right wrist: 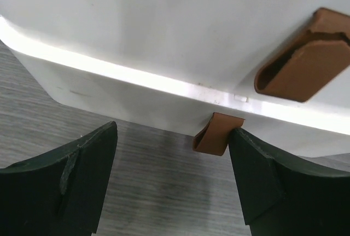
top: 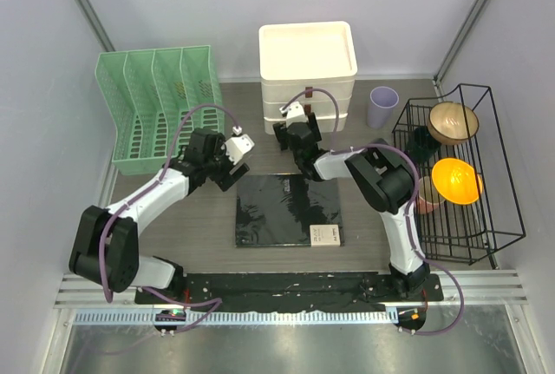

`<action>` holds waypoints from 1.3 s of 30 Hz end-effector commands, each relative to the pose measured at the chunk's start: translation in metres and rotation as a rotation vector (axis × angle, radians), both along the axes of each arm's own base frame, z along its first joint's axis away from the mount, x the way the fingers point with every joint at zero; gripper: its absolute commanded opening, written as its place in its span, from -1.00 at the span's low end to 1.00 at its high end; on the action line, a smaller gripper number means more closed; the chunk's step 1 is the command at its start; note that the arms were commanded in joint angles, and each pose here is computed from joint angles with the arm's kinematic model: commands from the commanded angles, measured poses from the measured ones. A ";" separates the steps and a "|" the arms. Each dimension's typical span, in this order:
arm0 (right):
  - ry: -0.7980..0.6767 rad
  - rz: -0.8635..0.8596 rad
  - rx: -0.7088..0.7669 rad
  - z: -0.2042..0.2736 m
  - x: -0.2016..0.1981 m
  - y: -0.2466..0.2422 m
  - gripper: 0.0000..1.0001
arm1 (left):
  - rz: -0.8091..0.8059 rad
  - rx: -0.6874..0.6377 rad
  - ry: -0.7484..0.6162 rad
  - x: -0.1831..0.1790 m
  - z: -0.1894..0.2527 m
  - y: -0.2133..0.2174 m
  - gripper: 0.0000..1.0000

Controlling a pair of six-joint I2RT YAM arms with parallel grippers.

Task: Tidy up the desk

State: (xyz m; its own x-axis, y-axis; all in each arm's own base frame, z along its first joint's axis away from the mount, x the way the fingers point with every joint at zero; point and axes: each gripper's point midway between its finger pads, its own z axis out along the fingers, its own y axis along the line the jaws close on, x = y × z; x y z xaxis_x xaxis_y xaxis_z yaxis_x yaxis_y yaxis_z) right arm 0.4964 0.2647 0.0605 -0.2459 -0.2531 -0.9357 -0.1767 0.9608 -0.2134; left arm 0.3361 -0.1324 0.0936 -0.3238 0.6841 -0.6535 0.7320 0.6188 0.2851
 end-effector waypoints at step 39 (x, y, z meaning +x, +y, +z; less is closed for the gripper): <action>0.320 0.386 -0.245 0.055 -0.143 -0.035 0.88 | -0.183 -0.126 0.108 -0.032 0.004 -0.049 0.71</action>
State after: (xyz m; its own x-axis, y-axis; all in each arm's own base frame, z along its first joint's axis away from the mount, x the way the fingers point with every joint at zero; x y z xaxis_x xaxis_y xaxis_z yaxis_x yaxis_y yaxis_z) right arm 0.3957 0.2475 0.1293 -0.3253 -0.4403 -0.8369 -0.4591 0.8472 -0.2672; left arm 0.3083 -0.1624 0.0820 -0.3197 0.6671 -0.6728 0.8350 0.5340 0.1327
